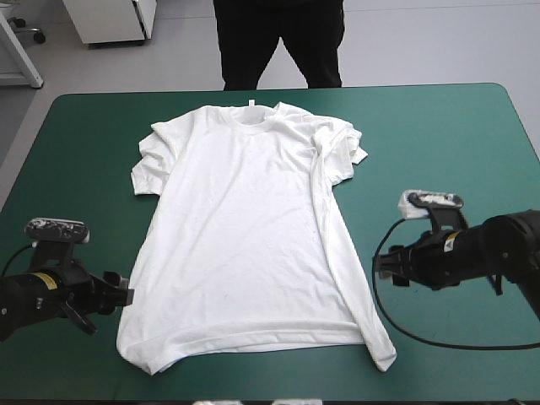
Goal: Fold the cloth
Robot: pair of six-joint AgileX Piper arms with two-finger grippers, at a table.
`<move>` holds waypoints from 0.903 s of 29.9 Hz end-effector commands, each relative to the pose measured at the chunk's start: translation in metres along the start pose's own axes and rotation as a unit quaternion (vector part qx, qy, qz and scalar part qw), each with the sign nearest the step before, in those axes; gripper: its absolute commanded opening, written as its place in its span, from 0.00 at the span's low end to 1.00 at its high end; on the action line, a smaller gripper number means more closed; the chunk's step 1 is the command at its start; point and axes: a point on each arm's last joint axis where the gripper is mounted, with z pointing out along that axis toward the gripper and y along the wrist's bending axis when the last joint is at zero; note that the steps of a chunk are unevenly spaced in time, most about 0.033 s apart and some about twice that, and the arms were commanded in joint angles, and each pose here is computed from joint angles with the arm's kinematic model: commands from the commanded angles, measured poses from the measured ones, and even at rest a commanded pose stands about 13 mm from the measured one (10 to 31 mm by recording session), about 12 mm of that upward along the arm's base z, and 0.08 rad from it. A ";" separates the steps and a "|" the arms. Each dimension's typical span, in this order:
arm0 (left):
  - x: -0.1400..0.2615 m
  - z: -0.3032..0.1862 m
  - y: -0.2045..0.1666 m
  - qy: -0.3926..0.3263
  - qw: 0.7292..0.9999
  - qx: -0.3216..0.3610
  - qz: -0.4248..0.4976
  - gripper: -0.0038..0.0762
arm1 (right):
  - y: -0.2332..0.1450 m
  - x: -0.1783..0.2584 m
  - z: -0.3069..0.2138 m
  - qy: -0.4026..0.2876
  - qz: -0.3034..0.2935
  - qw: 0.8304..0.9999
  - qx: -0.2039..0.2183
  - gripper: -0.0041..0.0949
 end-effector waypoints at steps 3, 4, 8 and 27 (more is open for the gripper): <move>-0.043 -0.006 0.004 -0.041 0.999 -0.018 -0.006 0.66 | 0.010 -0.029 -0.054 -0.142 -0.034 0.989 0.022 0.55; -0.054 -0.004 0.005 -0.048 0.999 -0.017 -0.006 0.66 | 0.012 -0.033 -0.062 -0.163 -0.039 0.986 0.025 0.53; -0.089 0.015 0.009 -0.024 0.999 -0.022 -0.006 0.66 | 0.012 -0.039 -0.076 -0.198 -0.049 0.978 0.041 0.50; -0.183 0.132 0.024 0.090 0.996 -0.012 -0.004 0.66 | 0.010 -0.053 -0.053 -0.158 -0.041 0.985 0.054 0.48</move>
